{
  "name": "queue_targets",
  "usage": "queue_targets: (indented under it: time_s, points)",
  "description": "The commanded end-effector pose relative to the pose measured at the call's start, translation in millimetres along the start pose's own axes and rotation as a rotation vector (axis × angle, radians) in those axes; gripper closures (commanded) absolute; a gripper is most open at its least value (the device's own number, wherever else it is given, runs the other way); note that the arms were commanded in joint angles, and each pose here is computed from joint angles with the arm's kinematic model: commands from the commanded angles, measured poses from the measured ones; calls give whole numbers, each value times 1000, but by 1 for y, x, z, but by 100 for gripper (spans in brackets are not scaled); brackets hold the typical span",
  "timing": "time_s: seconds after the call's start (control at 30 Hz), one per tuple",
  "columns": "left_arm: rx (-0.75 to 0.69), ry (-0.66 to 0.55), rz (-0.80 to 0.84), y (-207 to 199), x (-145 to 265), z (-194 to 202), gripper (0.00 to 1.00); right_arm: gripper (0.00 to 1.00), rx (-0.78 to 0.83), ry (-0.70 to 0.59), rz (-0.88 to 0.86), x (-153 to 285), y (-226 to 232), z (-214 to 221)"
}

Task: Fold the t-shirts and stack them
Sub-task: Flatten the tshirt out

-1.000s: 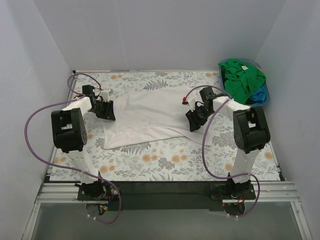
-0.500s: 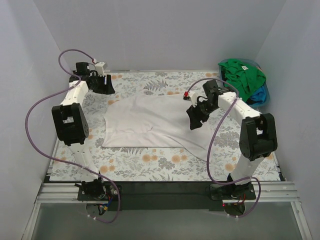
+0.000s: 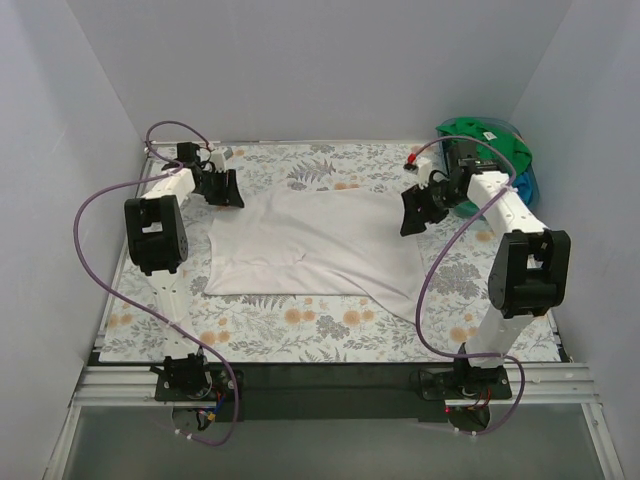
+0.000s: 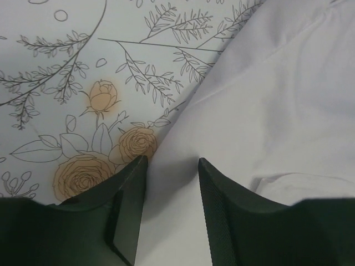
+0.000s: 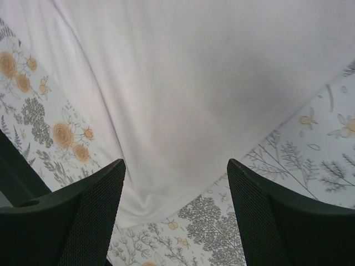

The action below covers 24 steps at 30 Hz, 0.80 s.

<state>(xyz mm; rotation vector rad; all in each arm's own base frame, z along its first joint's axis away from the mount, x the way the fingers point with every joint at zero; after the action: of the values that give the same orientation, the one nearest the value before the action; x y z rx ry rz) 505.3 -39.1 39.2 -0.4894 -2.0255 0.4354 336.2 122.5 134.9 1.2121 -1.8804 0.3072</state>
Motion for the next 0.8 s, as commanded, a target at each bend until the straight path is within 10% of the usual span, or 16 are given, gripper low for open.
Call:
queue_targets:
  time_s: [0.0, 0.17, 0.33, 0.57, 0.63, 0.67, 0.77]
  points:
    - [-26, -38, 46, -22, 18, -12, 61, 19, -52, -88, 30, 23, -18, -20]
    - [-92, -57, 97, -49, 34, -27, 100, 19, -78, -119, 52, 35, -31, -21]
    - [-272, -147, 124, -90, 69, -30, 100, 19, -104, -131, 60, 40, -37, -14]
    - [-791, -55, 163, -161, 85, 86, 100, 18, -118, -130, 31, 34, -35, -8]
    - [-917, 58, 165, -156, 91, 150, 91, 18, -124, -131, 21, 32, -37, -8]
    - [-1053, 99, 156, -155, 92, 168, 66, 18, -125, -130, 20, 31, -38, -8]
    - [-1071, 132, 138, -147, 107, 202, 53, 18, -133, -134, -4, 25, -38, -8]
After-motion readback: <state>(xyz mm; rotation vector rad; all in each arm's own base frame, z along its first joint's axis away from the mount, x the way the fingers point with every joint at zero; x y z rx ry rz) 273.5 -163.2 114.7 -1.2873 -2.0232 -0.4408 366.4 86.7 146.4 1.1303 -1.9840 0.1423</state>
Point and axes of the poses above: each gripper's point midway between its finger pads, its own x axis back along the fingers, its own y axis along the line the jaws close on, z = x × y, the point moved 1 cm from there along x, back along the fingers, and after that the axes turned 12 degrees about x, right-handed, at the moved point
